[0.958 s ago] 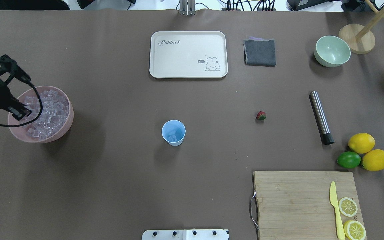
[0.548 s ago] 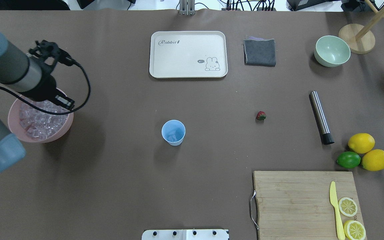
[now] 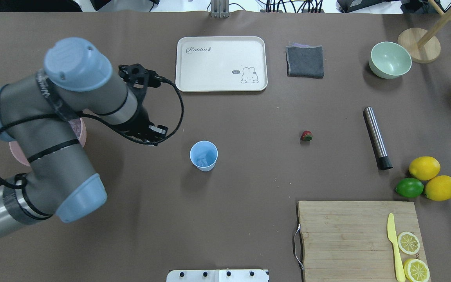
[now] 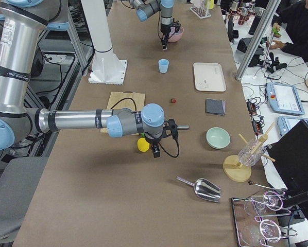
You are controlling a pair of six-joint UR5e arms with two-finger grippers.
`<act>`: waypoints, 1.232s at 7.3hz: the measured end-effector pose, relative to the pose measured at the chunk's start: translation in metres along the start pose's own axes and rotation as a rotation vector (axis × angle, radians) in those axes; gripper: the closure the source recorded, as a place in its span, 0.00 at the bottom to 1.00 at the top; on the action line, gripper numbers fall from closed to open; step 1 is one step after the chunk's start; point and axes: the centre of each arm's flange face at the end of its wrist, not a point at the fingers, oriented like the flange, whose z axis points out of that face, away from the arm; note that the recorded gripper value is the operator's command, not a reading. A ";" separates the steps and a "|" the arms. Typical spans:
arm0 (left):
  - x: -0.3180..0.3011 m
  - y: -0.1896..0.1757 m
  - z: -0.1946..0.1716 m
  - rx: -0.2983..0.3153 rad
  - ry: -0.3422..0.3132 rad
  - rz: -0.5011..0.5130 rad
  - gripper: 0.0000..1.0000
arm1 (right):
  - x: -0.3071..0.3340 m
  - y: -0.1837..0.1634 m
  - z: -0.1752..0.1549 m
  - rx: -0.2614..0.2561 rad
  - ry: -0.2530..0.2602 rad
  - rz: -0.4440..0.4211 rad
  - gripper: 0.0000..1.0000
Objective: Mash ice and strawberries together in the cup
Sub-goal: 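Carry the ice with the left gripper over the light-blue cup, then open the left gripper over the cup and move back to the bowl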
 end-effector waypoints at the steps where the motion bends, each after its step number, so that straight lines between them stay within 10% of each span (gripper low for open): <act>1: 0.021 -0.001 0.009 0.006 -0.010 -0.007 1.00 | 0.000 0.000 0.000 0.000 0.000 0.001 0.00; 4: 0.045 -0.001 0.024 0.002 -0.022 -0.001 0.31 | 0.001 0.002 0.001 -0.003 0.000 0.003 0.00; 9: 0.054 0.002 0.018 0.035 -0.026 -0.007 0.19 | 0.002 0.005 0.001 -0.006 0.000 0.005 0.00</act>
